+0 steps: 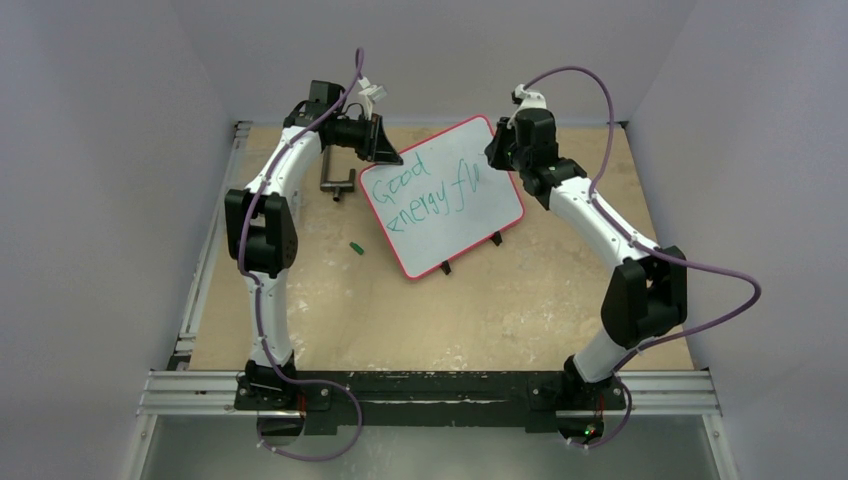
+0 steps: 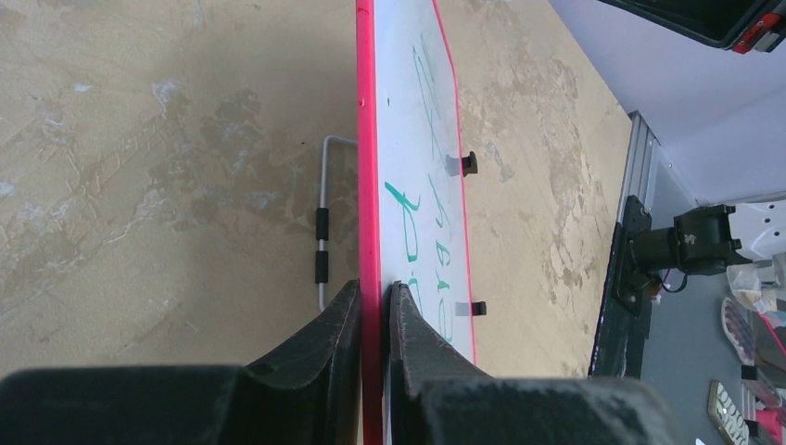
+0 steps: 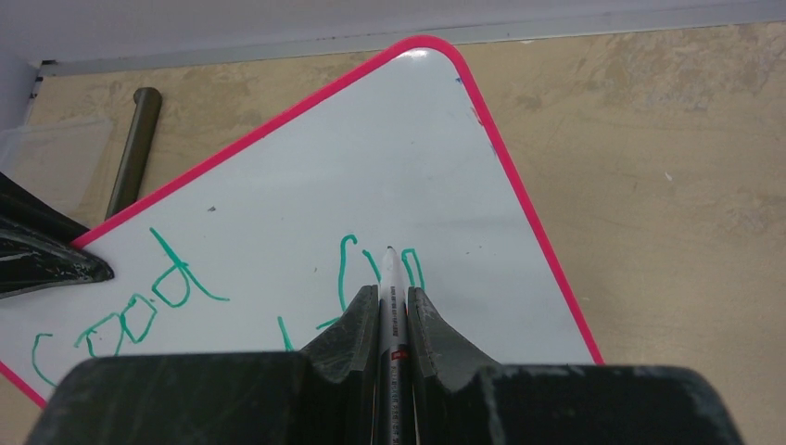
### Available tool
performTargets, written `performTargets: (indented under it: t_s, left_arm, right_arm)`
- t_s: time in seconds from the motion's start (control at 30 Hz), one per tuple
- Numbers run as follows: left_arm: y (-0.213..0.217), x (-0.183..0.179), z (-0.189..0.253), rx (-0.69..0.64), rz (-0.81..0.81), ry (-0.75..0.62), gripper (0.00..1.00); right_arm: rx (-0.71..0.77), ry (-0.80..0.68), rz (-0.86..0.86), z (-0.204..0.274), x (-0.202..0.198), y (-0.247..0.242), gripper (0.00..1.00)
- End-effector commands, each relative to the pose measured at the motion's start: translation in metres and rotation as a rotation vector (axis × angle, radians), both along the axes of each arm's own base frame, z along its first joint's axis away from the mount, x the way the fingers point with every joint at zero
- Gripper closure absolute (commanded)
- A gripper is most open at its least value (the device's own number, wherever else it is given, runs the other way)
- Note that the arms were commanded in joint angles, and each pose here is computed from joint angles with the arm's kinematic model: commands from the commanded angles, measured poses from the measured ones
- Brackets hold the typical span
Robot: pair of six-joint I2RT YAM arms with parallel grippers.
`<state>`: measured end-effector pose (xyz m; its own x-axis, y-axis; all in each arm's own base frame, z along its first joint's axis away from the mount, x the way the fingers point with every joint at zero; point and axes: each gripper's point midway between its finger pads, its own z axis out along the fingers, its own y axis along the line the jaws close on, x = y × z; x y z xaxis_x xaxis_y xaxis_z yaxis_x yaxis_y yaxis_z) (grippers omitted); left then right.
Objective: Write a sentence on the whiteboard
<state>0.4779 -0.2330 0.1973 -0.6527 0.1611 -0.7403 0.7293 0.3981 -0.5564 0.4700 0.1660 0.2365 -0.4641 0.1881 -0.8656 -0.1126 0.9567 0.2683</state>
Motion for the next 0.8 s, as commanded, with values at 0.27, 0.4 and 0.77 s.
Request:
performTargets:
  t_s: [0.27,0.4,0.77]
  left_arm:
    - [-0.005,-0.005,0.038,-0.021,-0.052,-0.159,1.00]
    - [-0.005,-0.005,0.039,-0.021,-0.051,-0.159,1.00]
    - [-0.005,-0.006,0.039,-0.021,-0.052,-0.159,1.00]
  right_arm:
    - [0.019,-0.022,-0.030,0.000,0.021,-0.001,1.00]
    - [0.016,-0.006,-0.028,-0.009,0.024,0.001,1.00]
    - [-0.013,0.043,-0.044,-0.034,0.016,-0.006,1.00]
